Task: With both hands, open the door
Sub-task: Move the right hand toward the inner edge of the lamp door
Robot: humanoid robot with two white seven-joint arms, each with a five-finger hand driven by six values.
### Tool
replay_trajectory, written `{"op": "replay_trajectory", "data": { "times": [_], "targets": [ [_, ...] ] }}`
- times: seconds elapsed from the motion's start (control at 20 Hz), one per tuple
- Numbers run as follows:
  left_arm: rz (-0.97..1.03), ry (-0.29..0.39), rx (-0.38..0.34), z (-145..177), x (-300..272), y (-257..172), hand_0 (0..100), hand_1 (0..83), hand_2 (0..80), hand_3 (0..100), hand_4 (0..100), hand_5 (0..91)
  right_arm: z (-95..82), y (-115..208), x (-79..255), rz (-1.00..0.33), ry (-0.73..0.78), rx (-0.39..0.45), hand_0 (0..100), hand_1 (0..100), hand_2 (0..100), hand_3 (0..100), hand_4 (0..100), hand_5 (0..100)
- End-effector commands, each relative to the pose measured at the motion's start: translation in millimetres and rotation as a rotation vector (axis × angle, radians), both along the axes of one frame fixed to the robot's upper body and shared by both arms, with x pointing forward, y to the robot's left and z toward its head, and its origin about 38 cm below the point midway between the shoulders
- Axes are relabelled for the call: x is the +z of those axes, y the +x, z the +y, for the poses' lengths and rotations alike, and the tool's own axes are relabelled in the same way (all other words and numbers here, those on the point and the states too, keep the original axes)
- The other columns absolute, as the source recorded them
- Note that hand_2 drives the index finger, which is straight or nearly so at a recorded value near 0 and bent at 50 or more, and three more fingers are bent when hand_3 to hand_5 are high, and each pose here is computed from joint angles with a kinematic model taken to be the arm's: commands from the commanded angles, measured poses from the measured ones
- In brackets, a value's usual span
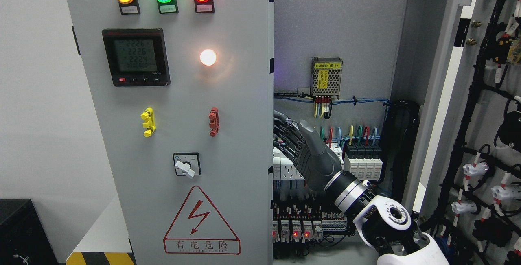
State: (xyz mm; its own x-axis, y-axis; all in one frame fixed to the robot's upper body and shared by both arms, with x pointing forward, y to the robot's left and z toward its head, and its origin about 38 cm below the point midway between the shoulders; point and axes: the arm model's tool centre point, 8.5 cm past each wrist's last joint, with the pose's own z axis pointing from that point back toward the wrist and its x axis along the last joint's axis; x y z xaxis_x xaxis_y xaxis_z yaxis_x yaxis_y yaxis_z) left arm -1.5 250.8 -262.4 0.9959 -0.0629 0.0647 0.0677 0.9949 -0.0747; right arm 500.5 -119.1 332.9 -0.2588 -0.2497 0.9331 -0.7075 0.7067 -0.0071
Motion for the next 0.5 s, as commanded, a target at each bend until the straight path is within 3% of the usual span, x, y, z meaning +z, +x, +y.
{"op": "replay_trajectory", "data": {
  "times": [0.0,0.45],
  "targets": [
    [-0.012,-0.036,0.004,-22,-1,-4,12,55.6,0.0,0,0,0.0,-6.5,12,0,0.035,0.020,-0.012,10,13,0,0,0,0],
    [-0.021,-0.054,0.006,-33,-1,-1,12,55.6,0.0,0,0,0.0,-6.6,11,2,0.039,0.039,0.007,10,13,0,0,0,0]
  ]
}}
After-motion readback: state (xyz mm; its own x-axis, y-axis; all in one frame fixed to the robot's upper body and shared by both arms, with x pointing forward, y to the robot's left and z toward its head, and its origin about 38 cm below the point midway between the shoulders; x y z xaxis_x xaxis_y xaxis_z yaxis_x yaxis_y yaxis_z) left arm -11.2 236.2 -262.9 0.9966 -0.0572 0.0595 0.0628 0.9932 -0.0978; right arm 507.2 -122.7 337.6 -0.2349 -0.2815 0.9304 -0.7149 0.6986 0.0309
